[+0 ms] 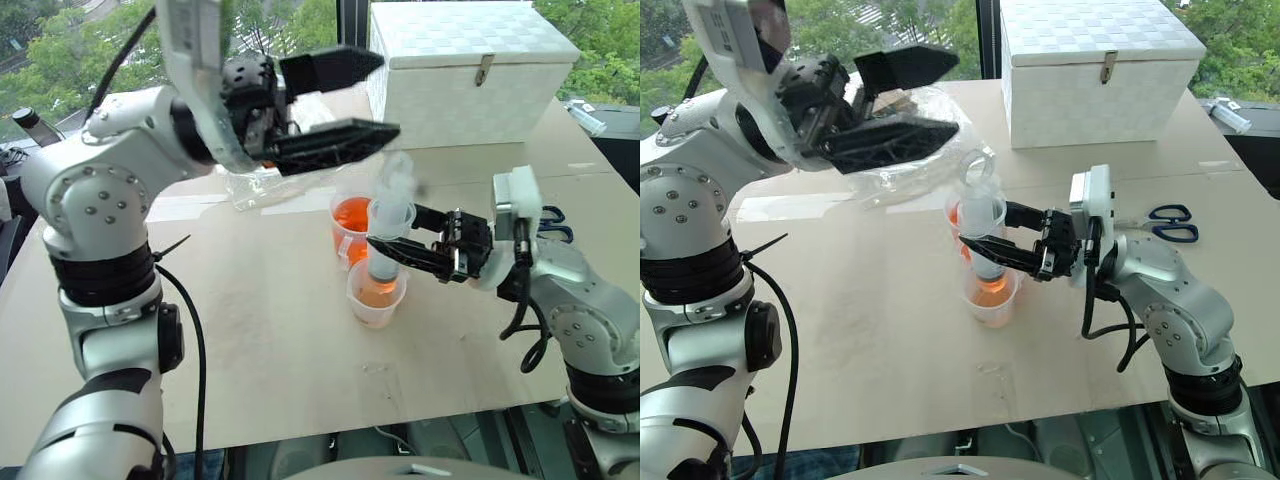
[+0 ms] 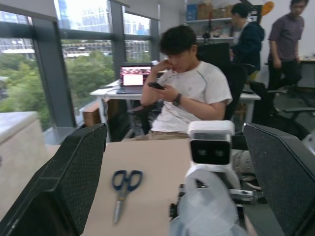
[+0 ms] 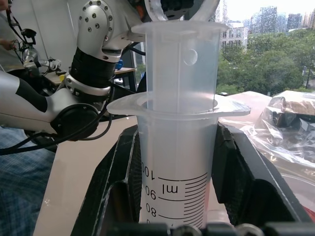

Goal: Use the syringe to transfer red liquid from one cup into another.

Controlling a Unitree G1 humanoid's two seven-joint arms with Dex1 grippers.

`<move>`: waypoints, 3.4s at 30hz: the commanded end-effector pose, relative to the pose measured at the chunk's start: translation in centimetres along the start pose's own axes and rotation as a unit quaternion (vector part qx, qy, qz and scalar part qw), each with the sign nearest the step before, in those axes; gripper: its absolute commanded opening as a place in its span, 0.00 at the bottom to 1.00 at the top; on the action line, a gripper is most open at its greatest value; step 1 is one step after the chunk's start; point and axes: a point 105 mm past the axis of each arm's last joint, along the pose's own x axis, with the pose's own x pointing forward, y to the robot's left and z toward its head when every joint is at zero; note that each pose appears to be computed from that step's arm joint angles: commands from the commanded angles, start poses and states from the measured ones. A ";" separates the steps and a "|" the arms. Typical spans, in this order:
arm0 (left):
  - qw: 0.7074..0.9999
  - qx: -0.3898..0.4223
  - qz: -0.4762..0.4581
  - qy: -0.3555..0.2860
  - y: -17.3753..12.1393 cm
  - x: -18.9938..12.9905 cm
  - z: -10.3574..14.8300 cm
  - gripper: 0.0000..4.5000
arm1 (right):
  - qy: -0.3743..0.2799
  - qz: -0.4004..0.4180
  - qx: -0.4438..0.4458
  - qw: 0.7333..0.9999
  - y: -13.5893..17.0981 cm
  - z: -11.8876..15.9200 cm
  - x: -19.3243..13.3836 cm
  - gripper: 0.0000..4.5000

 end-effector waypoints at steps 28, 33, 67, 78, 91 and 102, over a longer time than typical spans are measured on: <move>0.997 -0.048 0.019 0.054 -0.8 0.8 -3.9 0.00 | -0.015 -0.019 -0.018 1.000 0.0 0.2 0.3 0.33; 0.996 -0.052 0.016 0.069 -0.9 0.7 -4.6 0.00 | -0.024 -0.017 -0.015 0.999 0.1 0.6 0.5 0.33; 0.996 -0.062 0.028 0.065 -0.6 0.5 -7.0 0.20 | -0.061 -0.020 -0.008 0.998 -0.7 3.3 0.3 0.33; 0.997 -0.036 0.058 -0.020 0.7 0.0 -2.0 0.99 | -0.051 -0.022 0.010 0.998 -0.8 2.6 0.1 0.33; 0.993 -0.074 0.047 0.076 -1.5 -2.5 -6.2 0.99 | -0.073 -0.054 0.047 0.995 -1.8 3.2 -0.6 0.33; 0.988 -0.086 0.072 0.109 -0.2 -1.3 -9.9 0.99 | -0.090 -0.040 0.055 0.994 -1.4 4.4 0.3 0.33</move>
